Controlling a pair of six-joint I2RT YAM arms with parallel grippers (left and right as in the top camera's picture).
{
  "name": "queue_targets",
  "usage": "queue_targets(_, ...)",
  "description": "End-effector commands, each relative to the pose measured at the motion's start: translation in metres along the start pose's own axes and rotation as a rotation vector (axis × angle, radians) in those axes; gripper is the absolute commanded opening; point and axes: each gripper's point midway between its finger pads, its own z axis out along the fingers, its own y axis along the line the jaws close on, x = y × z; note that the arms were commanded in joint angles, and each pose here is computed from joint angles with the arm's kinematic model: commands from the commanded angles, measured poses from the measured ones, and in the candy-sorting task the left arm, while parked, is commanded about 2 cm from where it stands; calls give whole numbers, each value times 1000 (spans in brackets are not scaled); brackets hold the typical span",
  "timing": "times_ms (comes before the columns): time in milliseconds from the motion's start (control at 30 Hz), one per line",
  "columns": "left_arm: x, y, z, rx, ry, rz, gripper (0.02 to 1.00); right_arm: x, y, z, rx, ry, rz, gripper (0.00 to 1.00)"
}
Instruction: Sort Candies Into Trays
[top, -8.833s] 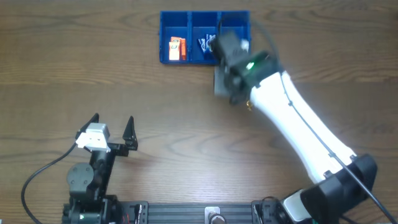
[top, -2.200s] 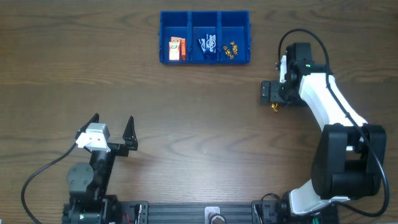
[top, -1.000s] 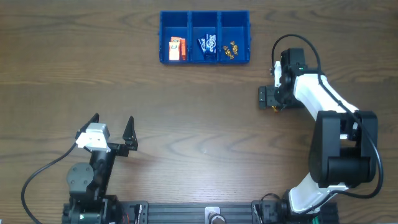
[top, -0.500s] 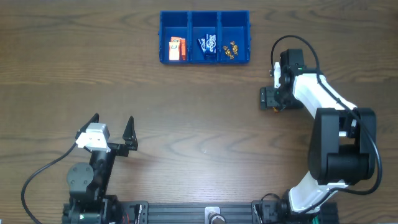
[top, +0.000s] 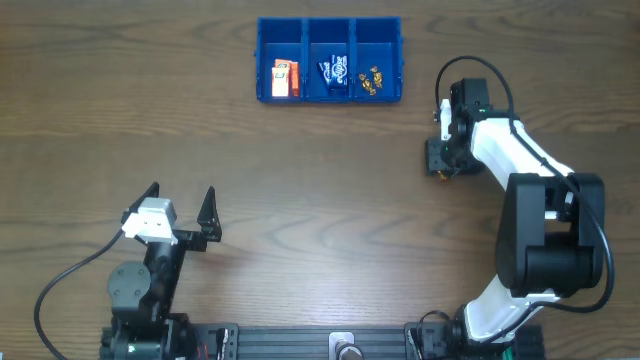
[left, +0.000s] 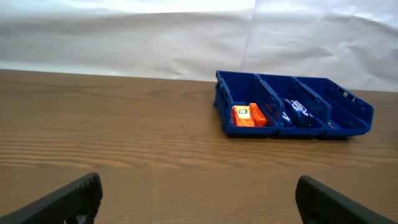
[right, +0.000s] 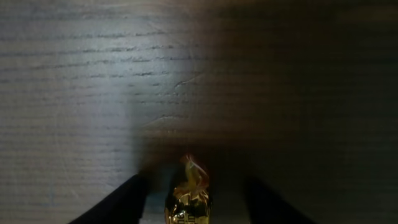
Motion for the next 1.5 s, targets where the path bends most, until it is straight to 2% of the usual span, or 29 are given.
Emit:
queue_targets(33, 16, 1, 1, 5, 47, 8, 998, 4, 0, 6, 9, 17, -9, 463)
queue_targets(667, 16, 1, 1, 5, 47, 8, 996, 7, 1, 6, 7, 31, -9, 194)
queue_targets(733, 16, 1, 1, 5, 47, 8, 998, 7, 1, 6, 7, 31, -1, 137)
queue_targets(767, 16, 1, 1, 5, 47, 8, 996, 7, 1, 6, 8, 31, 3, 64)
queue_targets(800, 16, 1, 1, 5, 47, 8, 998, 7, 1, 6, 7, 32, 6, 36)
queue_targets(933, 16, 1, 1, 5, 47, 8, 998, 5, 10, -6, -40, 10, 3, 36)
queue_targets(1000, 16, 0, 1, 6, 47, 8, 998, -3, 19, -39, -61, -59, 17, 36)
queue_targets(1133, 16, 1, 1, 5, 47, 8, 998, -26, 50, -144, -115, -339, 17, 36)
queue_targets(1233, 16, 1, 1, 5, 47, 8, 998, -38, 65, -208, -125, -490, 31, 36)
queue_targets(1367, 16, 1, 1, 5, 47, 8, 998, -67, 85, -270, -116, -614, 28, 36)
queue_targets(1500, 16, 1, 1, 5, 47, 8, 998, -119, 99, -301, -81, -704, 30, 34)
